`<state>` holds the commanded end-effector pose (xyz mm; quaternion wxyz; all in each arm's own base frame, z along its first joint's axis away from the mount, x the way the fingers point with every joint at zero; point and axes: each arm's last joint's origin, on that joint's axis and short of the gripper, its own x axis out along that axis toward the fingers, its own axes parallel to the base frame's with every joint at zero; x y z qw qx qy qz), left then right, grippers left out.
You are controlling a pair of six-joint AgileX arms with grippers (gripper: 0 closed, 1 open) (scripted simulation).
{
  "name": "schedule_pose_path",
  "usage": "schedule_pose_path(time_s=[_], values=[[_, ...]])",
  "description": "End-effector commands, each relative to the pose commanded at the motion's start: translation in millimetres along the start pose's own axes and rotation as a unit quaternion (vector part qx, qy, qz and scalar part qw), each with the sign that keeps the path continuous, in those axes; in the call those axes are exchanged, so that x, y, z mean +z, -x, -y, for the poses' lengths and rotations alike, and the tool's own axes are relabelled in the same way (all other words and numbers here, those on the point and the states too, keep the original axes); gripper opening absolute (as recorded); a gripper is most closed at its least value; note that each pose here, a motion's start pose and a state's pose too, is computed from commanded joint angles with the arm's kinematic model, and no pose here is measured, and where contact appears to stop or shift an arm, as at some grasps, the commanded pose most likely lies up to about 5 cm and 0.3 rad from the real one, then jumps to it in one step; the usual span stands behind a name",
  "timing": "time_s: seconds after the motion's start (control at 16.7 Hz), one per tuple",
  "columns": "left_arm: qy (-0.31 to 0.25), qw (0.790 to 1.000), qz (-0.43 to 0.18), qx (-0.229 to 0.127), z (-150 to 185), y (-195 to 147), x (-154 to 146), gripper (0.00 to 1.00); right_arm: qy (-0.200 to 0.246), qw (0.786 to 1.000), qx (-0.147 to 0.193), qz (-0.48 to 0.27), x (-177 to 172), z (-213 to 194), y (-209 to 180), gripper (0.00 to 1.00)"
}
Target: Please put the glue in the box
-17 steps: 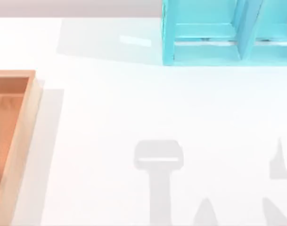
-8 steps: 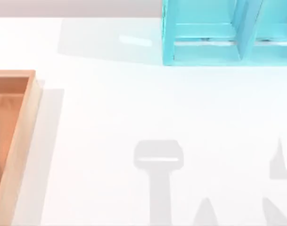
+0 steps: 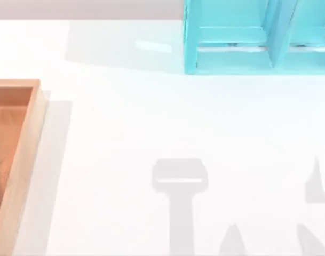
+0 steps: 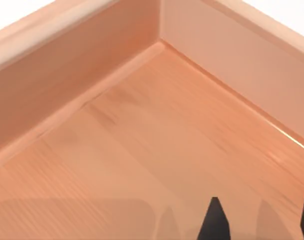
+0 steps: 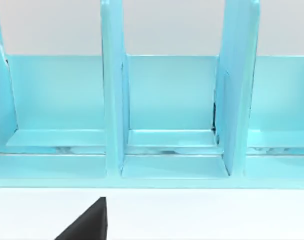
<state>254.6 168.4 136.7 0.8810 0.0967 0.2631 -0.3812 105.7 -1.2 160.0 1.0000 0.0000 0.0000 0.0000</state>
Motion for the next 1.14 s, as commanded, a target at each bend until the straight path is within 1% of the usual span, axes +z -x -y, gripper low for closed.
schedule_pose_path(time_s=[0.78, 0.84, 1.14], values=[[0.0, 1.0, 0.0, 0.0, 0.0, 0.0, 0.0, 0.98, 0.0, 1.0, 0.0, 0.0, 0.0, 0.0, 0.0, 1.0], [0.0, 1.0, 0.0, 0.0, 0.0, 0.0, 0.0, 1.0, 0.0, 1.0, 0.0, 0.0, 0.0, 0.0, 0.0, 1.0], [0.0, 1.0, 0.0, 0.0, 0.0, 0.0, 0.0, 1.0, 0.0, 1.0, 0.0, 0.0, 0.0, 0.0, 0.0, 1.0]])
